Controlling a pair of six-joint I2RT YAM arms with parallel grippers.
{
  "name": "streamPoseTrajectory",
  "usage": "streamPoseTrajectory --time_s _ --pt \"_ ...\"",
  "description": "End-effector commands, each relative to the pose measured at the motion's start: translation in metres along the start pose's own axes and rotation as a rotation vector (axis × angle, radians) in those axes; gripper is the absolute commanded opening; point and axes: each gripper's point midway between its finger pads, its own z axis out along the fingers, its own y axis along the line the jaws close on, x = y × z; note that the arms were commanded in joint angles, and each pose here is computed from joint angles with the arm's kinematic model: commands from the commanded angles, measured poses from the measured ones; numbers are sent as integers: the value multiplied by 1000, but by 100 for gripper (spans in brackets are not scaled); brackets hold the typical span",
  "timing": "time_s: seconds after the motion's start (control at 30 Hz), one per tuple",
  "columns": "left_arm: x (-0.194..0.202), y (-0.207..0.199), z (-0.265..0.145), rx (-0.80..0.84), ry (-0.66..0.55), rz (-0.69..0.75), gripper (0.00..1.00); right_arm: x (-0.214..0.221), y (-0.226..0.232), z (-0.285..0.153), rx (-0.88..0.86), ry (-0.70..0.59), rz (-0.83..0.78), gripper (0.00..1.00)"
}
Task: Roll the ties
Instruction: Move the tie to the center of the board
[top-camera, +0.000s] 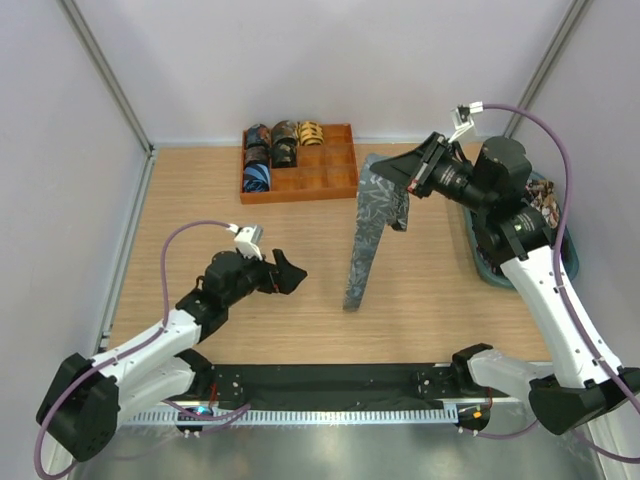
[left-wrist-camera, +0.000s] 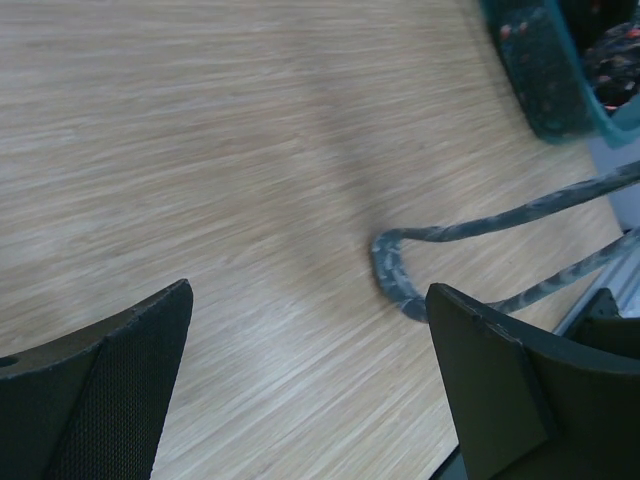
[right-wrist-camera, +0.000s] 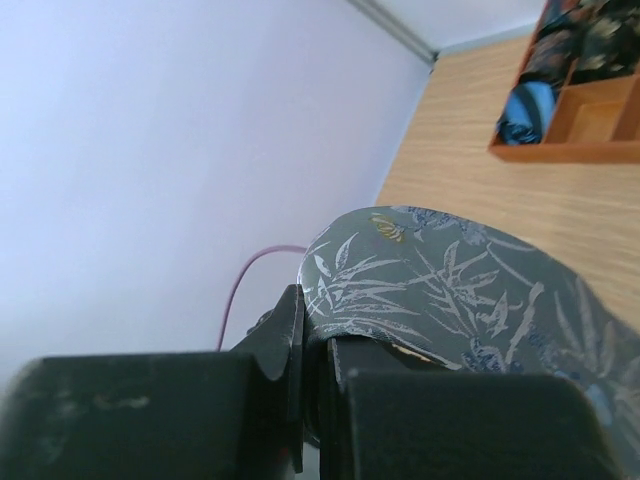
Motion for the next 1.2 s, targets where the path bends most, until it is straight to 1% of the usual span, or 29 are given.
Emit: streamPoseTrajectory --time_s 0.0,0.03,0.23,0.27,0.33,0.4,0.43,0.47,0.5,0.53,0.6,0.67,0.73,0.77,0.8,0.9,1.0,1.03,1.1,1.13,1.17 --pt "-19 -31 -9 155 -94 59 100 4 41 -11 -122 -2 0 1" --pt "-21 -40 -11 203 -106 67 100 5 45 -12 -133 -3 -4 1" --pt "-17 -70 -15 372 -104 89 100 8 47 -10 -141 -13 -3 1" --pt "-8 -77 -14 413 -67 95 100 9 48 -9 -151 -14 -9 1" --pt "-7 -89 -12 463 -72 108 100 7 47 -7 -150 -25 -11 1" --pt "6 -97 -6 471 -53 128 100 6 49 -5 -160 -28 -17 1" --pt "6 -101 -3 478 -72 176 100 5 49 -4 -159 -30 -18 1" --pt "15 -111 0 494 -69 210 100 4 50 -3 -163 -31 -23 1" --pt "18 -114 3 489 -80 238 100 4 51 -2 -166 -30 -27 1" --pt "21 -118 7 487 -94 296 100 3 52 -2 -166 -30 -28 1" --pt "29 -124 15 462 -113 347 100 1 52 -1 -163 -36 -27 1" --pt "24 -131 19 468 -142 400 100 1 55 -1 -171 -32 -25 1" --pt "12 -121 31 374 -196 399 100 1 58 -2 -178 -27 -23 1" --pt "10 -118 34 353 -204 410 100 2 59 -2 -183 -23 -24 1" --pt "5 -109 40 294 -220 417 99 2 61 -4 -187 -24 -26 1" --pt "-1 -108 50 259 -233 432 100 3 64 -6 -194 -21 -24 1" --pt "2 -120 64 303 -221 460 100 4 66 -9 -198 -20 -26 1" --pt "7 -129 65 358 -205 470 100 4 66 -10 -197 -19 -23 1" --pt "2 -139 73 382 -217 473 100 3 66 -11 -196 -25 -24 1" --pt "17 -141 79 421 -168 487 100 3 67 -11 -198 -28 -25 1" --pt "18 -148 80 456 -173 489 95 2 67 -12 -197 -31 -29 1"
